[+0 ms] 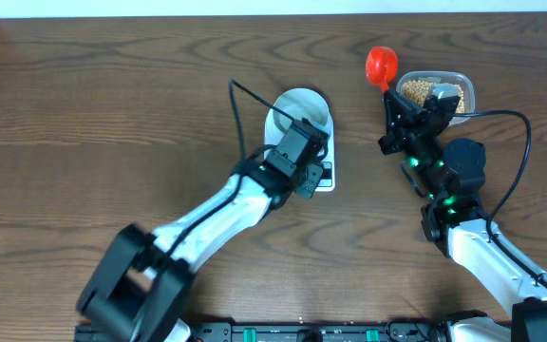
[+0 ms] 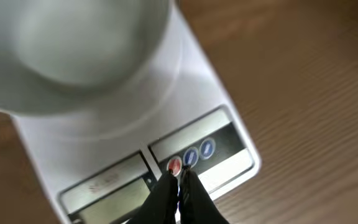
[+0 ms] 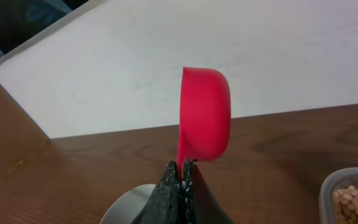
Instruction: Scoop item into bowl and weigh 50g on scale
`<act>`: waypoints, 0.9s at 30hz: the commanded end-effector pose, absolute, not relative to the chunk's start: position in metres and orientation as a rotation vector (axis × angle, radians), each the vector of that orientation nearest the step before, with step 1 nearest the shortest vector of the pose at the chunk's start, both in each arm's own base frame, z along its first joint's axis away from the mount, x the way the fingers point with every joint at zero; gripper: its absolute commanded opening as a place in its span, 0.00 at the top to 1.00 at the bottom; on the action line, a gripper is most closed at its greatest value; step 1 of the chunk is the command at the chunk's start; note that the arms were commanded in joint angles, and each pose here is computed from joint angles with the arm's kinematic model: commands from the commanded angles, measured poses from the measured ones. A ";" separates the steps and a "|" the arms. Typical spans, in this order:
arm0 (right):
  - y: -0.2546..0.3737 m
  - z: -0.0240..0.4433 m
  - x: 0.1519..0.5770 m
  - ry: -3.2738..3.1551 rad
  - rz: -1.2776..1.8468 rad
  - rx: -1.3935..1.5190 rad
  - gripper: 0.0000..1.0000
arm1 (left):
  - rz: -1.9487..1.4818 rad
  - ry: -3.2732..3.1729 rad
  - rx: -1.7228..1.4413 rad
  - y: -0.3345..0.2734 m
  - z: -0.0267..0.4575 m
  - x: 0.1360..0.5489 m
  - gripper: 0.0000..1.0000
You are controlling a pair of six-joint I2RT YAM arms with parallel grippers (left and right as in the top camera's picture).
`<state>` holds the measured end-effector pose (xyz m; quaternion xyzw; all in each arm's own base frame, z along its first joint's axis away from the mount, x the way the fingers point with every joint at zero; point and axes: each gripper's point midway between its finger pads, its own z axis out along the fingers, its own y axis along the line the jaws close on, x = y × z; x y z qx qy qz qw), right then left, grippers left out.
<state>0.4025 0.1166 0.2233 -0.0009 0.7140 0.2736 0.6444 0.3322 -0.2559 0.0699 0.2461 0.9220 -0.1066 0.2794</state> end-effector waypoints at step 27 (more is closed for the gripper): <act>0.096 0.287 0.440 1.573 0.466 0.060 0.99 | -0.298 2.559 0.679 -0.261 0.030 0.328 0.93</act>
